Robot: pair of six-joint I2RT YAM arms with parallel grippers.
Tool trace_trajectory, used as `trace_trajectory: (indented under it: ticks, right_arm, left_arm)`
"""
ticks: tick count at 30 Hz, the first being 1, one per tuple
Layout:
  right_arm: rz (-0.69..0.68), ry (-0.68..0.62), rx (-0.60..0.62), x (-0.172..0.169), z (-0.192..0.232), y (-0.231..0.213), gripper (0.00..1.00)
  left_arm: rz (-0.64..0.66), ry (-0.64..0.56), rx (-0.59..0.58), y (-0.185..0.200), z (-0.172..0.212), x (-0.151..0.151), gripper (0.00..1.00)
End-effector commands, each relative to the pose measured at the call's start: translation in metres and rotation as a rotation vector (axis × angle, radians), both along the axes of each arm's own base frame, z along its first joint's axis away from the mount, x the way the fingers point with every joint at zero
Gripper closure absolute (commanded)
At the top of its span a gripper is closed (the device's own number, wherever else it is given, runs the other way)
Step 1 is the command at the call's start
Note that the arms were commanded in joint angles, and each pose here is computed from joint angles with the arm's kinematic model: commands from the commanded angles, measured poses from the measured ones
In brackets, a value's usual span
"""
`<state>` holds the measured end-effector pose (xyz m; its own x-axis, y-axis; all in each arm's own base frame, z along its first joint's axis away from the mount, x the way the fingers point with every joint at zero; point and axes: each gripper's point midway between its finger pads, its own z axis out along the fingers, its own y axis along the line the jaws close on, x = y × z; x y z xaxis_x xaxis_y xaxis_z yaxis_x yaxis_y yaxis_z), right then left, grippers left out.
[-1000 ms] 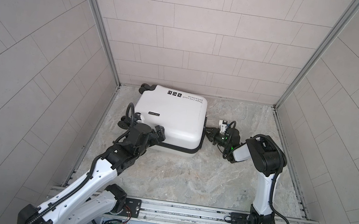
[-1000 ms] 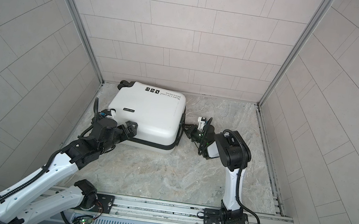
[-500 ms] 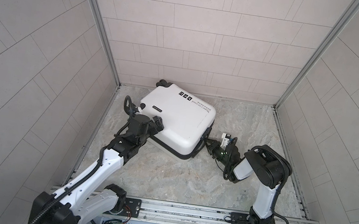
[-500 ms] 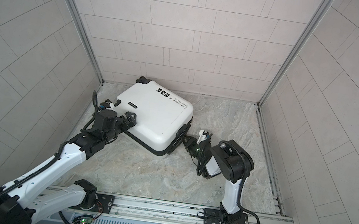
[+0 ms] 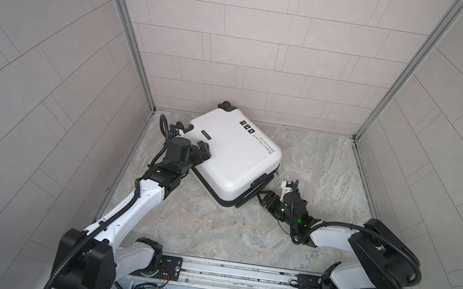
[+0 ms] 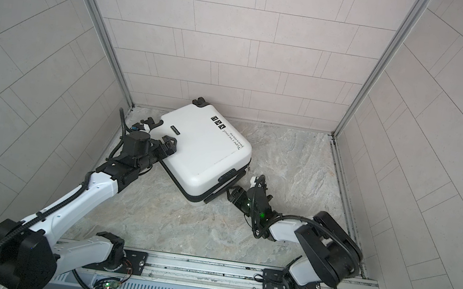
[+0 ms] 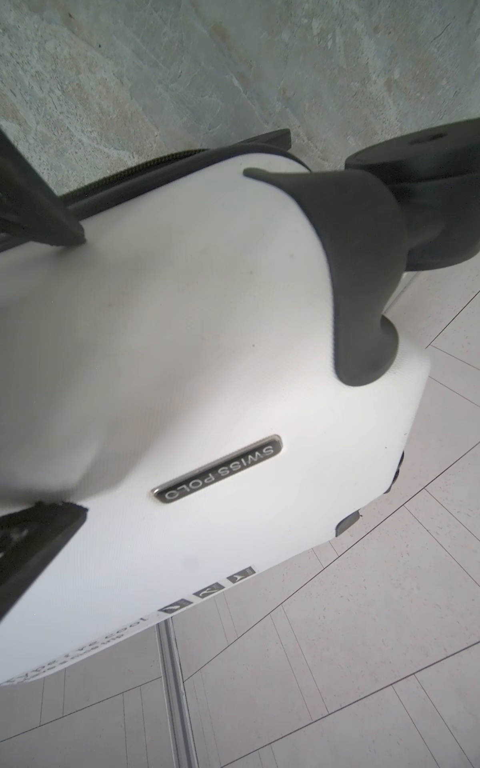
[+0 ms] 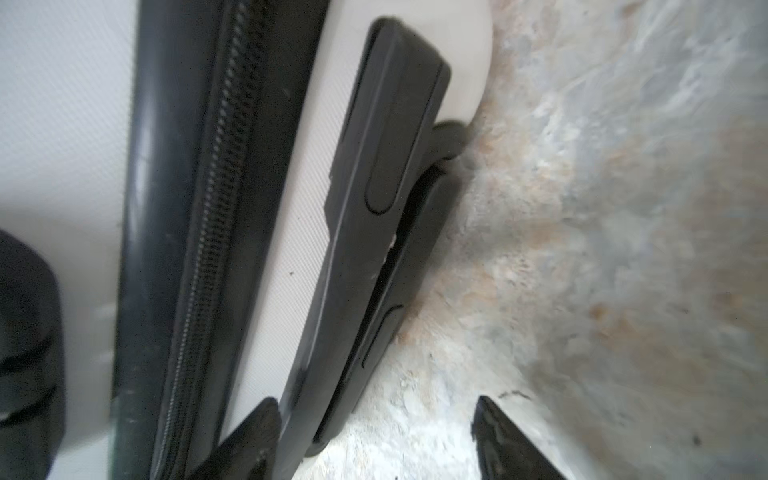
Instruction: Pack the luggage
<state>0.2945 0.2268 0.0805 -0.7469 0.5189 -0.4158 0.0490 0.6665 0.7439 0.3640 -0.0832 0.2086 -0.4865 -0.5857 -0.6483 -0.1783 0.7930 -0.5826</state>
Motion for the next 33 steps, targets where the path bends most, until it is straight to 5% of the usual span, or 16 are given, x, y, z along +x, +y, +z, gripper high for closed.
trace_trajectory:
  ticks: [1, 7, 17, 23, 33]
  right_arm:
    - [0.053, 0.095, -0.376, -0.025, -0.012, -0.044, 0.14]
    - [0.106, 0.012, -0.629, -0.02, 0.052, -0.08, 0.01]
    - [0.037, -0.203, -0.292, 0.051, 0.143, -0.113, 0.0]
    - [0.101, -0.227, -0.089, 0.123, 0.172, -0.09, 0.0]
    - [0.227, -0.236, 0.1, 0.209, 0.162, -0.049, 0.0]
  left_arm:
    - [-0.052, 0.056, 0.005, -0.005, -0.011, -0.008, 0.0]
    - [-0.051, 0.074, 0.013, -0.001, -0.003, -0.02, 0.0]
    - [0.038, 0.131, 0.059, 0.032, -0.006, -0.072, 0.03]
    - [0.126, 0.185, -0.054, 0.058, -0.039, -0.09, 0.05]
    - [0.214, 0.227, -0.202, 0.097, -0.072, -0.041, 0.05]
